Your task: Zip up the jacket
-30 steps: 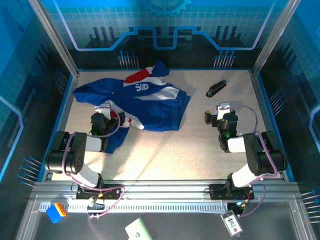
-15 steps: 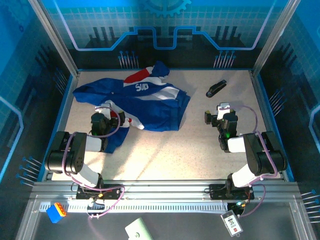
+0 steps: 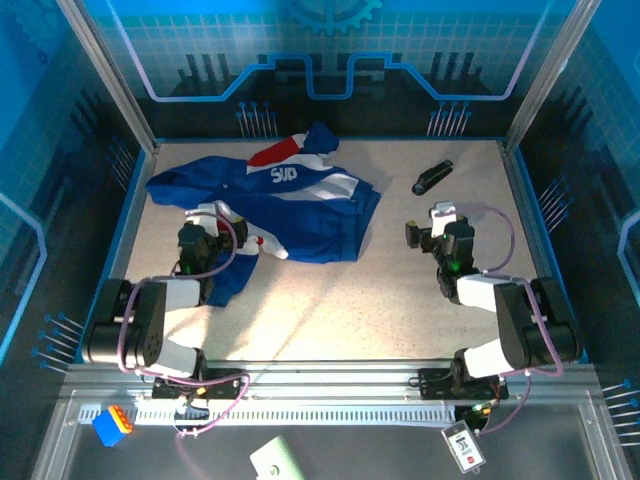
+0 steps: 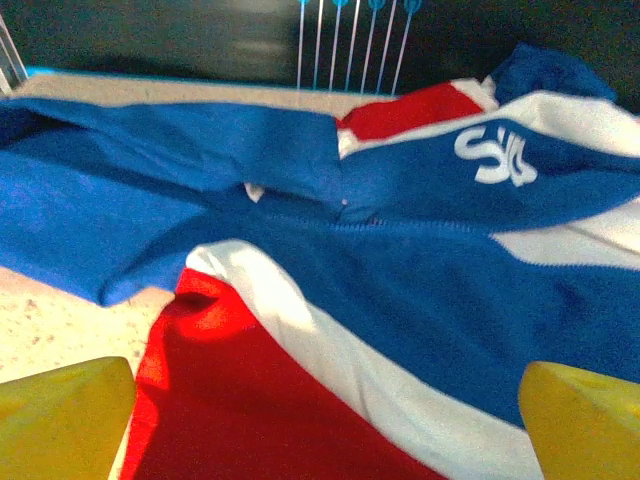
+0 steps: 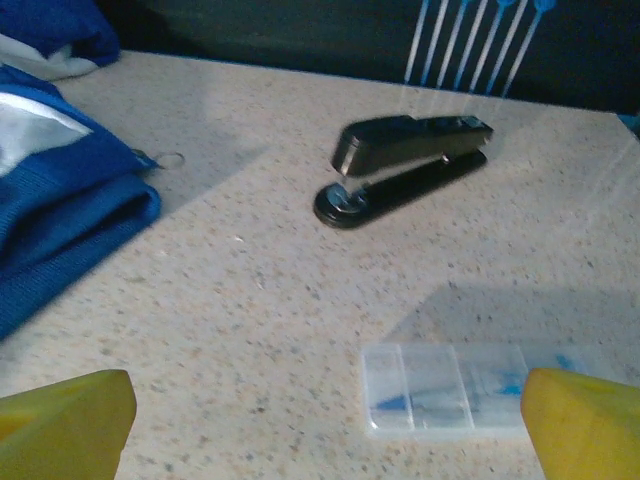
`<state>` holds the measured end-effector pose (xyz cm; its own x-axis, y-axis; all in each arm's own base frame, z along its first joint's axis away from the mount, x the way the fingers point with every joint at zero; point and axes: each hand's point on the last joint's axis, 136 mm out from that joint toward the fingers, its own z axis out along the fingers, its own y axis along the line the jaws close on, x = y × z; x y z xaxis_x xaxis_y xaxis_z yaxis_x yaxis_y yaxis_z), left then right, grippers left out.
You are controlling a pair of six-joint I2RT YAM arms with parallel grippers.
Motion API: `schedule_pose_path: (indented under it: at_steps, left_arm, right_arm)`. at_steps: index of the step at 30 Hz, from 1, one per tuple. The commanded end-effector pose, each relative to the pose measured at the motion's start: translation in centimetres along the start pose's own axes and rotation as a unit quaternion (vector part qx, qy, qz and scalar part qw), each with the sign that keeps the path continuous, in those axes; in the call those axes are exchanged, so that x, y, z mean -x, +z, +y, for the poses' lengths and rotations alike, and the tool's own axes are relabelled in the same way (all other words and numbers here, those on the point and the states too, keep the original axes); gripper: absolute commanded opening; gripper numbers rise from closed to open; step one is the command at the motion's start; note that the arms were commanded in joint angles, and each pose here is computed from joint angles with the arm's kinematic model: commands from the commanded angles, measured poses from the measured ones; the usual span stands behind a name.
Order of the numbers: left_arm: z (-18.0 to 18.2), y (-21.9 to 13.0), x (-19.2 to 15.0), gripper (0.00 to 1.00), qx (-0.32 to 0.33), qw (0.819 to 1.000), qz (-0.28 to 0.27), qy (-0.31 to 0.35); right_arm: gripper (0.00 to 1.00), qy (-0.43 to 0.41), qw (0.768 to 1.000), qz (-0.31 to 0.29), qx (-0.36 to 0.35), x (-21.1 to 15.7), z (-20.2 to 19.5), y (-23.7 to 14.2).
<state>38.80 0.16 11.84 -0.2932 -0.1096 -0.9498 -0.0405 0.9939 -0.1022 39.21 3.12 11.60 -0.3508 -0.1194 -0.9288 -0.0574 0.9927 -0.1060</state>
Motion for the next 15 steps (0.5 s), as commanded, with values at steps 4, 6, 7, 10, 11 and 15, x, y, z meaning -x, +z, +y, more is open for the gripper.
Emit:
schedule_pose_path:
  at_steps: [4,6,7,10,11,15]
  left_arm:
    - [-1.0,-1.9,2.2,0.89,-0.004,0.998,0.042,-0.044]
    - [-2.0,-2.7,2.1,0.83,-0.025,0.995,0.07,-0.072]
    - [-2.4,-3.1,1.9,0.81,-0.028,0.992,0.086,-0.09]
    - [-3.6,-4.0,0.3,0.76,-0.032,0.981,0.135,-0.133]
    - [-4.2,-4.3,-0.4,0.74,-0.035,0.976,0.155,-0.145]
    - [-7.5,-5.0,-3.4,0.66,-0.056,0.956,0.235,-0.164]
  right_arm:
    - [1.0,-0.002,0.997,0.067,0.043,3.2,3.0,-0.6]
    - [0.99,-0.008,0.994,0.082,0.065,4.1,4.7,-0.4]
    - [0.98,-0.01,0.993,0.089,0.076,4.6,5.6,-0.1]
    - [0.93,-0.014,0.984,0.117,0.132,5.8,9.4,1.1]
    - [0.9,-0.017,0.98,0.131,0.152,6.0,10.7,1.6]
    - [0.73,-0.029,0.958,0.203,0.2,4.9,15.7,4.3]
